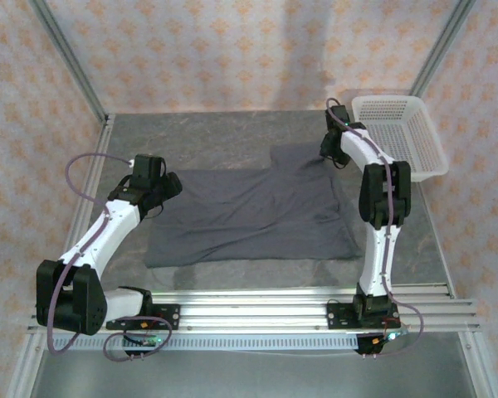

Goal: Fold the inside-out t-shirt

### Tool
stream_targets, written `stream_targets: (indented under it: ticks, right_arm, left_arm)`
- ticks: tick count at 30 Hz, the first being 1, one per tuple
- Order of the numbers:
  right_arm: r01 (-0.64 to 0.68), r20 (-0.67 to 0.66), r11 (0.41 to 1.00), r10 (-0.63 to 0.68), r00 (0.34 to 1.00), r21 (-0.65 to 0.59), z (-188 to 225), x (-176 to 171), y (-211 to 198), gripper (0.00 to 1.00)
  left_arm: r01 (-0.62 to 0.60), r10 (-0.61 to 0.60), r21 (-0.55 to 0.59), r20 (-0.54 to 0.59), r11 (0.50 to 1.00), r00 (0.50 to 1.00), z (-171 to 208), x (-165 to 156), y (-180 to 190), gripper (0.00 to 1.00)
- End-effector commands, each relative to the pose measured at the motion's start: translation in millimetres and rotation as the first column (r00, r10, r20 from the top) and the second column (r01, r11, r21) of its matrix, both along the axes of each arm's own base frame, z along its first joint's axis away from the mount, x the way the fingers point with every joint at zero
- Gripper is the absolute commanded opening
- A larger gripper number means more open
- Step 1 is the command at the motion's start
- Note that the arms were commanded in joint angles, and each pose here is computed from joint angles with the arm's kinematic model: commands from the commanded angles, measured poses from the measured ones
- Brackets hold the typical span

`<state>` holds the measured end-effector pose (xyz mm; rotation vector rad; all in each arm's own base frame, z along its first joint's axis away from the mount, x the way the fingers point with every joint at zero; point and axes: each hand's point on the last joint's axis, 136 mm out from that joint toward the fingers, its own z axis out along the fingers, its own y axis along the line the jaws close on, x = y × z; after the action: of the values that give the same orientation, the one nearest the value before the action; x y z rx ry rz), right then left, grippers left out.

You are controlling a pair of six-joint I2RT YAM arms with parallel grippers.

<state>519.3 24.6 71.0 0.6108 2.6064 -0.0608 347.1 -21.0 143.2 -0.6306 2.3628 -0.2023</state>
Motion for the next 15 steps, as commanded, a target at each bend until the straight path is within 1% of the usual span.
stream_targets:
  ticks: [1, 5, 8, 12, 15]
  right_arm:
    - [-0.016, -0.03, 1.0, 0.016, 0.999, -0.024, -20, 7, -4, 0.44]
    - [-0.038, -0.076, 0.998, 0.042, 0.996, 0.052, -37, 8, 10, 0.44]
    - [-0.032, -0.106, 0.997, 0.039, 0.994, 0.07, -46, 3, 12, 0.44]
    - [-0.029, -0.145, 0.998, 0.036, 0.989, 0.052, -54, -8, 8, 0.43]
    - [-0.027, -0.173, 0.999, 0.031, 0.984, 0.027, -58, -15, 4, 0.41]
  left_arm:
    - [0.066, -0.064, -0.043, 0.037, 0.997, 0.997, 15, 6, -14, 0.61]
    - [0.182, -0.176, -0.124, 0.061, 0.975, 0.983, 26, 6, -39, 0.68]
    - [0.253, -0.244, -0.172, 0.068, 0.952, 0.967, 31, 3, -56, 0.74]
    - [0.319, -0.31, -0.168, 0.077, 0.933, 0.948, 35, -3, -70, 0.8]
    - [0.331, -0.323, -0.156, 0.076, 0.931, 0.943, 37, -5, -73, 0.81]
